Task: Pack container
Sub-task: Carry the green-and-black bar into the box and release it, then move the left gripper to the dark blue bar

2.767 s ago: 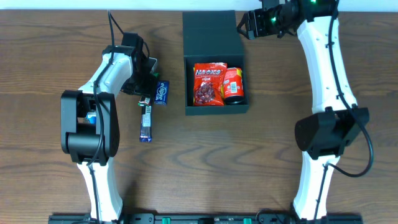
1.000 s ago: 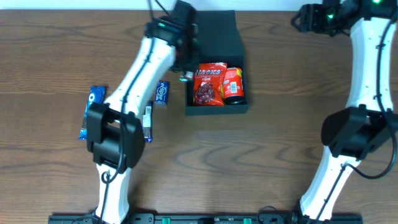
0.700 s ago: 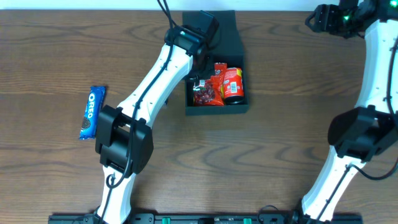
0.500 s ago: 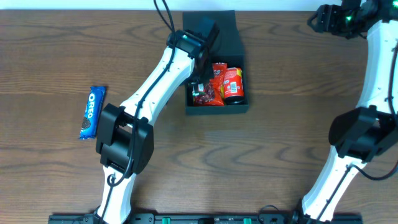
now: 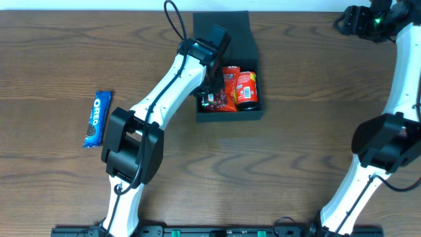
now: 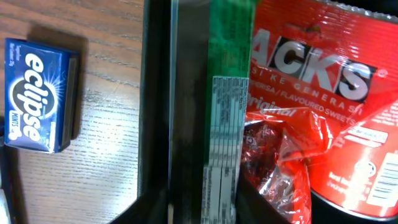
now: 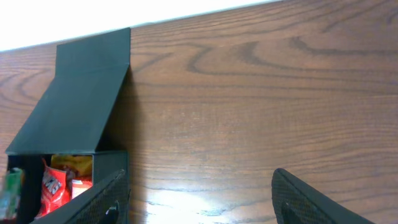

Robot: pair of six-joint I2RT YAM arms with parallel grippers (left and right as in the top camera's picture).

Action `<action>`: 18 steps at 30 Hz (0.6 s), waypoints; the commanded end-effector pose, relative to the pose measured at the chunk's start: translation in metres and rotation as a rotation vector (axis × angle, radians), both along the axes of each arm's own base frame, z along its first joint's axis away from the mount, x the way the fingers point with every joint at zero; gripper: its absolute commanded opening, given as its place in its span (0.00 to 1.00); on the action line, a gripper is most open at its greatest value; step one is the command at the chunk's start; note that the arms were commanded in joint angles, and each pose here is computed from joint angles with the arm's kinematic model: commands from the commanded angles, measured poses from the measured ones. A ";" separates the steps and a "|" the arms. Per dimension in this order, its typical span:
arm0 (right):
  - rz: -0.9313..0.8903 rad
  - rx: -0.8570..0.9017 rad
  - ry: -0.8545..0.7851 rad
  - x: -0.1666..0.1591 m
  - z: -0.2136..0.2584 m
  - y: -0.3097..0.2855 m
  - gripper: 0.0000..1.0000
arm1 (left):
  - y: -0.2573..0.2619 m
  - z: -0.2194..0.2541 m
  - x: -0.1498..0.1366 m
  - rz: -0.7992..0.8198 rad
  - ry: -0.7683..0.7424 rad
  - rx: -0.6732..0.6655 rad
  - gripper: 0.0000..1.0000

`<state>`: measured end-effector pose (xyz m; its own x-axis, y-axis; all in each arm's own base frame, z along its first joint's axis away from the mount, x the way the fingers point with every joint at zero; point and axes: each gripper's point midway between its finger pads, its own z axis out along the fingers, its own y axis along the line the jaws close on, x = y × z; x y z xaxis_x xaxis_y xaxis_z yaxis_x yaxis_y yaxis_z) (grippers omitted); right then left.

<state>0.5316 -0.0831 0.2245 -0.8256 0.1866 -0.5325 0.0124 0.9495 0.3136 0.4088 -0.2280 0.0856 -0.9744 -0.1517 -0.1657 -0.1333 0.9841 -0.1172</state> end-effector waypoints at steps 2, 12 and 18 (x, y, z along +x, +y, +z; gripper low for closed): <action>0.018 0.002 -0.015 -0.001 0.007 0.004 0.74 | 0.005 -0.007 0.001 -0.011 0.003 0.034 0.63; 0.021 0.006 -0.006 -0.003 0.006 0.005 0.74 | 0.003 -0.003 0.003 -0.013 -0.005 0.024 0.61; 0.020 0.005 -0.010 -0.002 0.006 0.005 0.75 | 0.014 0.043 0.024 -0.048 -0.131 0.077 0.58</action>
<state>0.5297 -0.0820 0.2234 -0.8308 0.1879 -0.5239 0.0139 0.9480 0.3180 0.4142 -0.2253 0.0979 -0.9744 -0.1072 -0.1974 -0.0897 0.9914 -0.0955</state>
